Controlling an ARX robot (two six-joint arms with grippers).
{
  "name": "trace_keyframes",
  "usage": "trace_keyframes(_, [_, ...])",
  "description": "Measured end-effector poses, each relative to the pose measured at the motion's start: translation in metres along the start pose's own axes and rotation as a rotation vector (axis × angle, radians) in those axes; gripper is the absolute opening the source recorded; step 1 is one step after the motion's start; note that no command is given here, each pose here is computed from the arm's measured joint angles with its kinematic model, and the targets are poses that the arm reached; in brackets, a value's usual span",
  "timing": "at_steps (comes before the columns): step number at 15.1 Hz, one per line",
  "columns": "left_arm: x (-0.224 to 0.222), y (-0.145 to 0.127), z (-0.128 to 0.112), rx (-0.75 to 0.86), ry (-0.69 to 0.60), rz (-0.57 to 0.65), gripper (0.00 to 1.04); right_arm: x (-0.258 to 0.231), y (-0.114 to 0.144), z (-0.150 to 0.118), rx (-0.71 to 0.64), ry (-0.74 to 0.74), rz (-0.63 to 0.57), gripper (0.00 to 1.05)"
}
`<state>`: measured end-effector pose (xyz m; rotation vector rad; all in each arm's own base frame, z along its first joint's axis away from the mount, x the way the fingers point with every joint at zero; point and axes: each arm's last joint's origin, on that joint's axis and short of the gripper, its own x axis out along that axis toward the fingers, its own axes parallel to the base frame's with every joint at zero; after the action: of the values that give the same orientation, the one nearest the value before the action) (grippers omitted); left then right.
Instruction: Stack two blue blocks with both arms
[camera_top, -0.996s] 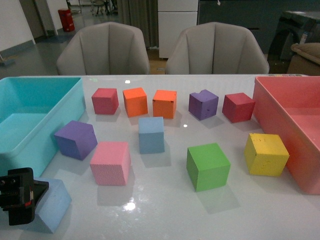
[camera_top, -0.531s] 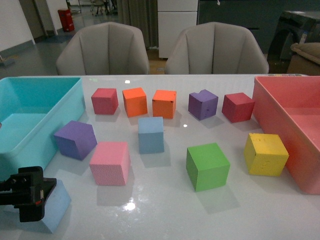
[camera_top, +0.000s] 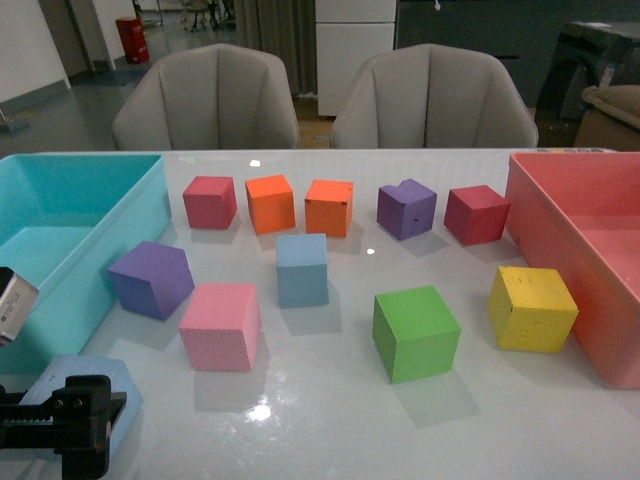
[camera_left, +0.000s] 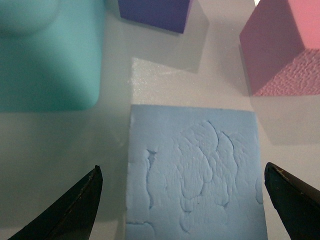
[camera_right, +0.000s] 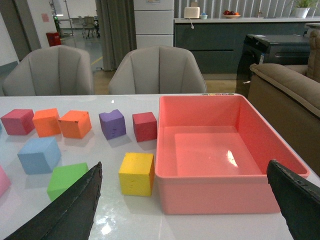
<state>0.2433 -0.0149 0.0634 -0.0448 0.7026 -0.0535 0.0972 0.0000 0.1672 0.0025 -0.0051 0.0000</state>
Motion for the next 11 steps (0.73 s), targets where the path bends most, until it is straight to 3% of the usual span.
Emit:
trace_keyframes(3, [0.003, -0.003, -0.008, 0.023, 0.027, -0.010, 0.98, 0.000, 0.000, 0.000, 0.000, 0.000, 0.000, 0.98])
trace_keyframes(7, [-0.006, -0.010, -0.005, 0.047, 0.021, -0.027, 0.59, 0.000, 0.000, 0.000, 0.000, 0.000, 0.000, 0.98])
trace_keyframes(11, [-0.032, -0.037, 0.029, 0.104, -0.062, -0.099, 0.42, 0.000, 0.000, 0.000, 0.000, 0.000, 0.000, 0.98])
